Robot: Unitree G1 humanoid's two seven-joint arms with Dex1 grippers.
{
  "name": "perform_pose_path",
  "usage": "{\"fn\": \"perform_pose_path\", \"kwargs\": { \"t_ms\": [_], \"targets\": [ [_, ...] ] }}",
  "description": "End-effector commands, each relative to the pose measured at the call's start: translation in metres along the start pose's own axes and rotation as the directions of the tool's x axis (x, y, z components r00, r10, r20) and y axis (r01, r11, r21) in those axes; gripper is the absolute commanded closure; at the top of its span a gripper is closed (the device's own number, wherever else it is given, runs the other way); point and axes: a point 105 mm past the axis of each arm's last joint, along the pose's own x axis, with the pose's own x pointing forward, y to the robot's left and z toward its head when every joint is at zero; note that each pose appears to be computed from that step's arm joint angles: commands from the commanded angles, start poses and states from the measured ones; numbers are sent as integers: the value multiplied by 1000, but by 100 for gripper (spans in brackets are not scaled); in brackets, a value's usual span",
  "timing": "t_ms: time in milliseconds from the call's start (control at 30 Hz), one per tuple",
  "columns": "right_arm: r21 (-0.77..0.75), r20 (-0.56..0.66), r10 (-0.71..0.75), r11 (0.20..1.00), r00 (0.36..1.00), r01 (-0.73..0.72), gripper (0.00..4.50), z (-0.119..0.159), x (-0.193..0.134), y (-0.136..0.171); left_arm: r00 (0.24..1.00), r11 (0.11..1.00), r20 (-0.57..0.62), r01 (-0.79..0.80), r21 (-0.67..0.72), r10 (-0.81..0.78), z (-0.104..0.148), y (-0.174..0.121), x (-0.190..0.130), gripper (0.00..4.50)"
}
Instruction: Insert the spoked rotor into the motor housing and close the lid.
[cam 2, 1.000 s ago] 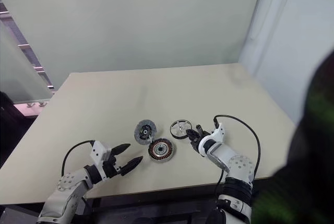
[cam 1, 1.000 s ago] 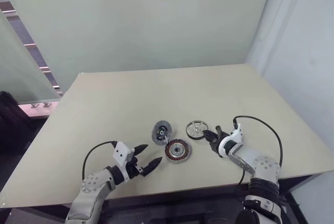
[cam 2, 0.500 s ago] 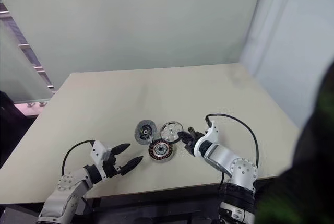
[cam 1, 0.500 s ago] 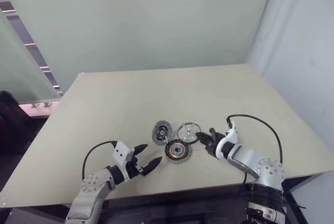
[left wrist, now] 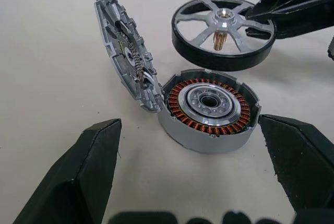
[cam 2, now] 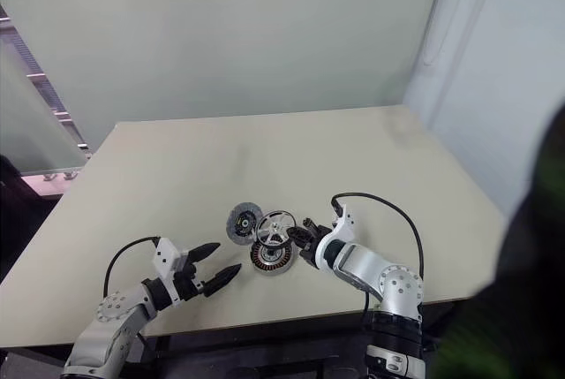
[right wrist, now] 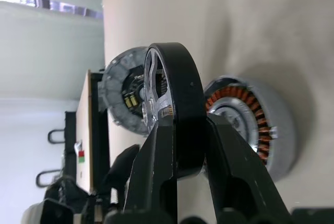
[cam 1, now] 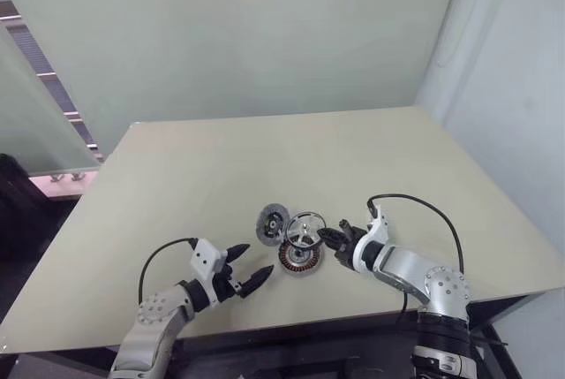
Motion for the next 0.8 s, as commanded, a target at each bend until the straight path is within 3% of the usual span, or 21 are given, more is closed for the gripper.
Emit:
{"fn": "perform_pose_path", "kwargs": {
  "t_ms": [33, 800],
  "targets": [
    [123, -79, 131, 985, 988, -121, 410, -45, 13, 24, 999, 999, 35, -3, 33, 2, 12, 2, -2, 0],
    [68, -133, 32, 997, 991, -23, 410, -57, 27, 2, 999, 999, 36, 8, 42, -9, 14, 2, 1, 0]
  ]
}}
